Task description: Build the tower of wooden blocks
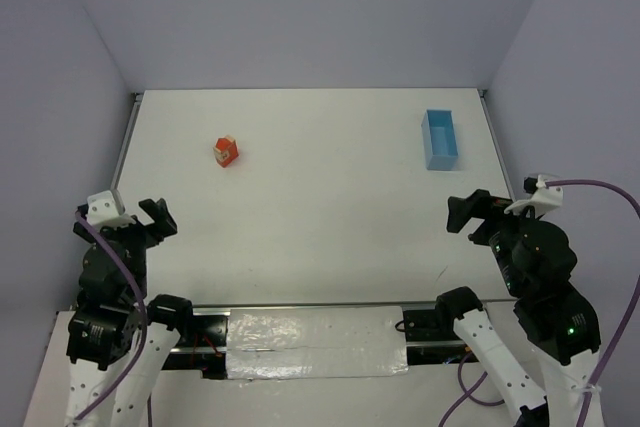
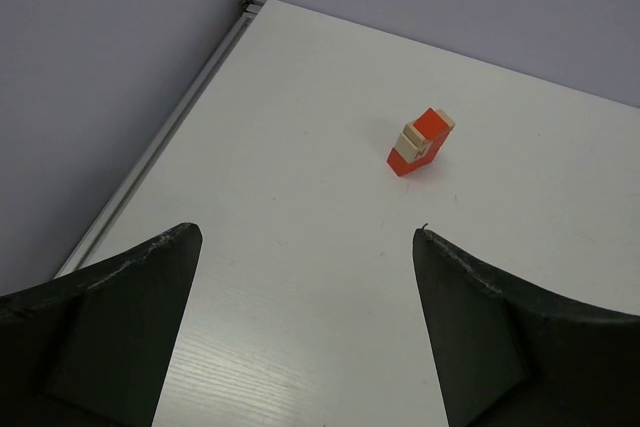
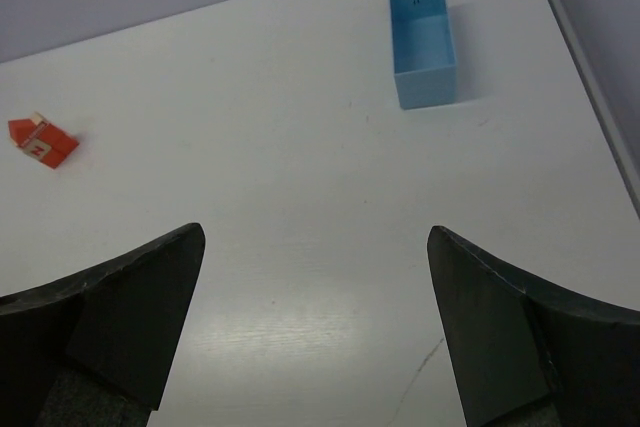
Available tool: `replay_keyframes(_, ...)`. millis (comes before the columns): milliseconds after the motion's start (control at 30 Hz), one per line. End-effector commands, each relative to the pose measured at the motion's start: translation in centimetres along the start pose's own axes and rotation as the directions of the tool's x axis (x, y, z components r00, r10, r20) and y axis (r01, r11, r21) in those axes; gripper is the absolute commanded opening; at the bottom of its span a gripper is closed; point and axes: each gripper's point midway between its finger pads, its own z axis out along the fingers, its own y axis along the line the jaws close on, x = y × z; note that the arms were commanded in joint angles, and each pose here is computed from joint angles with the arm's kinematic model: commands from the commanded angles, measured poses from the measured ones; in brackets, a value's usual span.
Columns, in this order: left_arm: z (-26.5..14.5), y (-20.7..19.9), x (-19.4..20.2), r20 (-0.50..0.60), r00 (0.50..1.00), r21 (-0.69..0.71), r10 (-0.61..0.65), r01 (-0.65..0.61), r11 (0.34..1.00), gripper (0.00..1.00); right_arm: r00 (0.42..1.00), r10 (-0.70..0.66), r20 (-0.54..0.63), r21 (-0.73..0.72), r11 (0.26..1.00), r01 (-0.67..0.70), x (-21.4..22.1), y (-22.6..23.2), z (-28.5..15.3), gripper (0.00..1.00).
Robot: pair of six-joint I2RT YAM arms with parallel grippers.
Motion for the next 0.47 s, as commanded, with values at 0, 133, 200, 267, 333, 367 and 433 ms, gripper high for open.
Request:
replay_keyframes(0,-0.34,-0.08,-1.53,0.06,0.997,0.006,-0.053,0.053,0.999,0.99,0.999,-0.028,0.017,0.018,0.999,0.028,-0.25,-0.42,0.18,1.0)
replay_keyframes(133,-0.22,-0.16,-1.34,0.053,0.997,0.007,-0.05,0.049,0.999,1.0,0.999,-0.029,0.02,0.017,0.999,0.029,-0.78,-0.19,0.3,1.0)
replay_keyframes(200,-0.27,-0.09,-1.38,0.058,0.997,0.005,-0.052,0.052,0.999,1.0,0.999,-0.03,0.013,0.009,1.0,0.03,-0.85,0.11,0.51,1.0)
replay_keyframes(267,-0.3,-0.1,-1.37,0.057,0.997,0.006,-0.052,0.052,0.999,1.0,1.0,-0.029,0.008,0.005,1.0,0.029,-0.84,0.26,0.7,1.0)
replay_keyframes(333,-0.27,-0.18,-1.32,0.058,0.997,0.011,-0.051,0.051,0.999,1.0,0.999,-0.033,-0.003,0.007,0.999,0.033,-0.71,0.3,0.87,1.0)
replay_keyframes(367,-0.27,-0.22,-1.39,0.06,0.997,0.013,-0.051,0.05,0.999,1.0,1.0,-0.03,-0.004,0.011,0.999,0.03,-0.71,0.27,0.91,1.0)
replay_keyframes(433,-0.22,-0.33,-1.32,0.057,0.997,0.019,-0.047,0.046,0.999,0.99,1.0,-0.031,-0.002,0.004,1.0,0.031,-0.72,0.4,0.95,1.0)
